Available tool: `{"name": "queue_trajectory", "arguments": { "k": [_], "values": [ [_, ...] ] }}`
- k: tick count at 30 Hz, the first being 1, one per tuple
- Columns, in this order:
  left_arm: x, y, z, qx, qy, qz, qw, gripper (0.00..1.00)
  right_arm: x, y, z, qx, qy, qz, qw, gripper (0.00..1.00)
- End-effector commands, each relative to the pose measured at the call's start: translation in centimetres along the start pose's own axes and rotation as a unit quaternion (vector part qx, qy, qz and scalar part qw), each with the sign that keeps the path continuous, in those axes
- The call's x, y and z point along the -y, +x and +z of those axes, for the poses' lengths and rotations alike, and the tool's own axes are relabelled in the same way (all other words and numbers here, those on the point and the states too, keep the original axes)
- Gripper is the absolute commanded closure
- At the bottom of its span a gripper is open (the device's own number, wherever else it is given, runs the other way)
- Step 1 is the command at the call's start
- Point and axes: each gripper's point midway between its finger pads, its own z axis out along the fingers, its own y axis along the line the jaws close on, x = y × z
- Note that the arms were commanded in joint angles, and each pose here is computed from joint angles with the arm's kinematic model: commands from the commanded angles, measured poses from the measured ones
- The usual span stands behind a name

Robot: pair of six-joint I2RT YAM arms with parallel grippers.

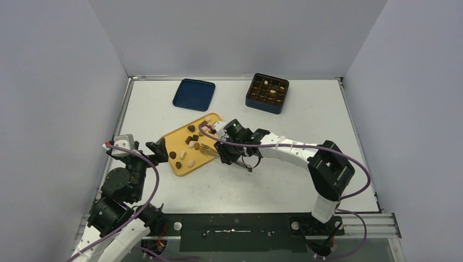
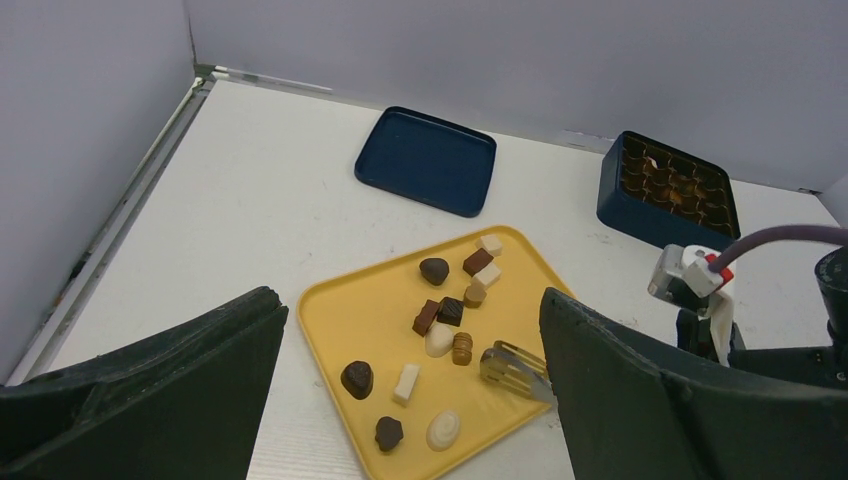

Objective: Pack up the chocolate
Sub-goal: Pick up the fake chocolate from the plate, then place the fake chocolate in the packing box.

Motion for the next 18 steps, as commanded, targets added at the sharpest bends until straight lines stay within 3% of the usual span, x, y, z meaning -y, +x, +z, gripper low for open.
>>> {"name": "queue_trajectory", "arguments": {
  "k": [1, 11, 18],
  "values": [
    [0.2, -1.1, 0.0, 0.017, 0.004, -0.013, 1.0, 0.03, 2.7, -6.0, -3.4, 0.098, 0.039, 0.046, 0.993, 0.79],
    [0.8, -0.9, 0.2, 0.013, 0.016, -0.011, 1.0, 0.03, 11.0, -9.5, -8.2, 0.17, 0.114, 0.125, 0.971, 0.79],
    [1.3, -0.3, 0.5, 0.001, 0.026, -0.005, 1.0, 0.03, 20.6, -9.8, -11.7, 0.208, 0.194, 0.19, 0.94, 0.77]
  ]
}}
